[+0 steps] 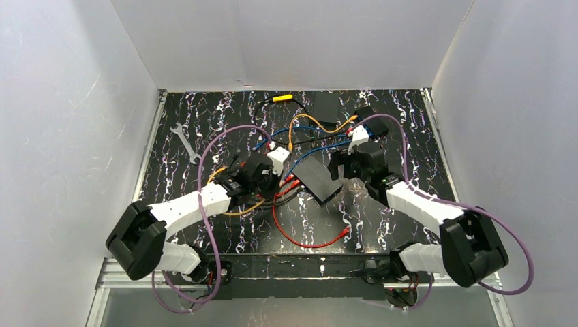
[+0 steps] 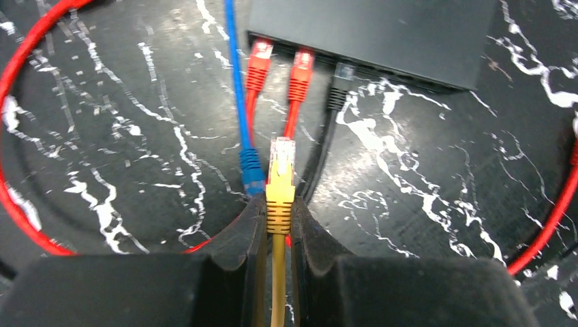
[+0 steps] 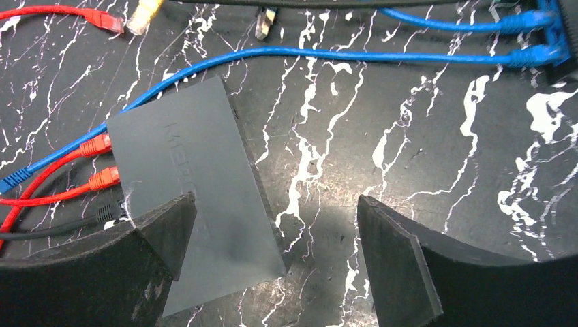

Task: Insert the plug into the switch port
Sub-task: Insert the connector into the switch port.

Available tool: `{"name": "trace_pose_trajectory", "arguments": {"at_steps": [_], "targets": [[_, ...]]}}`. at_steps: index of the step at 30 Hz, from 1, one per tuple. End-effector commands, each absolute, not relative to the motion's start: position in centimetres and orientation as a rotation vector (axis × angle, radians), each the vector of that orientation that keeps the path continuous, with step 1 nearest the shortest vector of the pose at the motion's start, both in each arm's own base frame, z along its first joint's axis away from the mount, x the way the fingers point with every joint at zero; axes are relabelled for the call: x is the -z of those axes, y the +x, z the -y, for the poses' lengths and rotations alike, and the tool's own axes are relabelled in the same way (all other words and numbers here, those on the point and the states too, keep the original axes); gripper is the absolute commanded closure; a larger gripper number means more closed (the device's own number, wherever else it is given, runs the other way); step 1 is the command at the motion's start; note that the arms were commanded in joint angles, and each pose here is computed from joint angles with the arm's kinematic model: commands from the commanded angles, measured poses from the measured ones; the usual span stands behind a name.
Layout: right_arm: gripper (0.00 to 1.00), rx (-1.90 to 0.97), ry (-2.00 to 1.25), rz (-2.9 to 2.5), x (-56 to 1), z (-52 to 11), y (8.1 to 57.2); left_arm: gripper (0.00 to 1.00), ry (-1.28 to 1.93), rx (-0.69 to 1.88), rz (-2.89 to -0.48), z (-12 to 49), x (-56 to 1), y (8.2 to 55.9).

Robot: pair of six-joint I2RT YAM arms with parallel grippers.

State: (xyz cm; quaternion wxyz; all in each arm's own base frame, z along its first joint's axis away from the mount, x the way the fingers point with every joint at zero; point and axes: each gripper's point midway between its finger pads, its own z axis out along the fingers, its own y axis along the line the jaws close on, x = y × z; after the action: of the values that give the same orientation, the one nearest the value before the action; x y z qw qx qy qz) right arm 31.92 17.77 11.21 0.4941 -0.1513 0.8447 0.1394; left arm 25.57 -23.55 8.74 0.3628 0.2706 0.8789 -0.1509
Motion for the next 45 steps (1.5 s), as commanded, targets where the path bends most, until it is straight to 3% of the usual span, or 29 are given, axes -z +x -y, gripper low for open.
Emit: {"name": "trace_pose_trajectory", "arguments": {"at_steps": [1, 20, 35, 45], "targets": [[0.04, -0.525, -0.351, -2.080, -11.8, -19.2, 32.8, 1.00, 0.833, 0.527, -2.178, 26.4, -9.2, 23.7], [0.14, -0.812, -0.369, -2.268, -6.3, -20.6, 33.6, 1.00, 1.080, 0.394, -2.081, 31.7, -6.5, 21.6], [0.27, -1.000, -0.391, -2.293, -4.2, -22.2, 31.4, 1.00, 1.033, 0.340, -2.075, 33.3, -4.2, 23.1], [0.30, -1.069, -0.415, -2.288, -4.1, -22.8, 30.7, 1.00, 0.964, 0.281, -2.084, 33.3, -3.4, 24.4]]}}
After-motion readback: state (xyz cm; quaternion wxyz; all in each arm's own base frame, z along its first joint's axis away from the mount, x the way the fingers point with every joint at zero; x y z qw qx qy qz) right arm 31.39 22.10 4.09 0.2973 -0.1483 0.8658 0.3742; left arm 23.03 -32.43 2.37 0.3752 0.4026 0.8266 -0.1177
